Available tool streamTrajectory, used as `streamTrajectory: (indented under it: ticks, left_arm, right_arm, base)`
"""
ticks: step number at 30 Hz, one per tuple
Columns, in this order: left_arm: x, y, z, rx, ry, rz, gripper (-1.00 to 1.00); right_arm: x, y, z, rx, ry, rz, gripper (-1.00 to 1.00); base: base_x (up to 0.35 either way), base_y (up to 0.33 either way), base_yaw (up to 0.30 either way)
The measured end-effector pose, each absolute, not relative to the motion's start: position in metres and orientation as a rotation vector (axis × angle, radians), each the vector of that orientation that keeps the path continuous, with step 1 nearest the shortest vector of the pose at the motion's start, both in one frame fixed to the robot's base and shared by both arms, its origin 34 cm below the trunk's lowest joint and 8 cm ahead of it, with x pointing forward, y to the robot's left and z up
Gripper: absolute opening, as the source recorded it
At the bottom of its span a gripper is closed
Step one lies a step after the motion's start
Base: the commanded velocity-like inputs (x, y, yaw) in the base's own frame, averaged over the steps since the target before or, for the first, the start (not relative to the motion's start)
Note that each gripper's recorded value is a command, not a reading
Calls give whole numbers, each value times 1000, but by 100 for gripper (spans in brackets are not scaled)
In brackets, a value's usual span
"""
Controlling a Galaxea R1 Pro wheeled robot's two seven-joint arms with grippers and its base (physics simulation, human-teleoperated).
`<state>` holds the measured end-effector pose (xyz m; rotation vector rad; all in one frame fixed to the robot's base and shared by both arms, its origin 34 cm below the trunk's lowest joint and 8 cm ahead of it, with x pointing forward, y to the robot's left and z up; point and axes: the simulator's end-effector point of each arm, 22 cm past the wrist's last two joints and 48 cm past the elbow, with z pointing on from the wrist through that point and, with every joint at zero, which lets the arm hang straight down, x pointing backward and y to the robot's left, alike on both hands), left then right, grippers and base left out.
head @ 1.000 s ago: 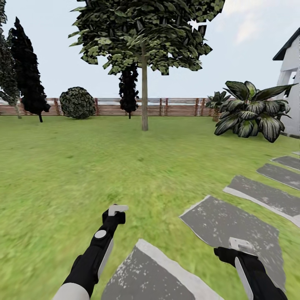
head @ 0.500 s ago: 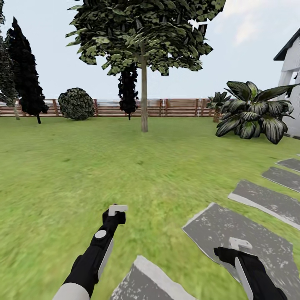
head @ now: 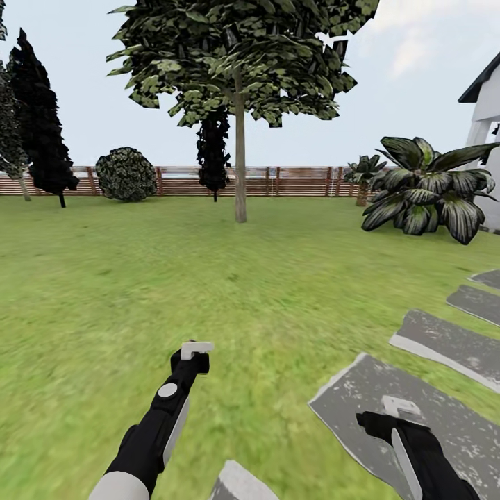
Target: In the garden, pick up the pesticide atomizer on the floor and spray pesticide onto both trees until each tree trunk is fully covered.
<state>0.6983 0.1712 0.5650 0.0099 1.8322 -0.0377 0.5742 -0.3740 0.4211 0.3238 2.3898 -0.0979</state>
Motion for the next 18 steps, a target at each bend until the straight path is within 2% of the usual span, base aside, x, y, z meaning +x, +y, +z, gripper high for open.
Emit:
streamTrajectory:
  ticks: [18]
  left_arm:
    - [698,171,565,11,1832,-38,-100]
  right_arm:
    - [574,-374,421,324,2390,-98,100]
  base:
    - [338,0,0]
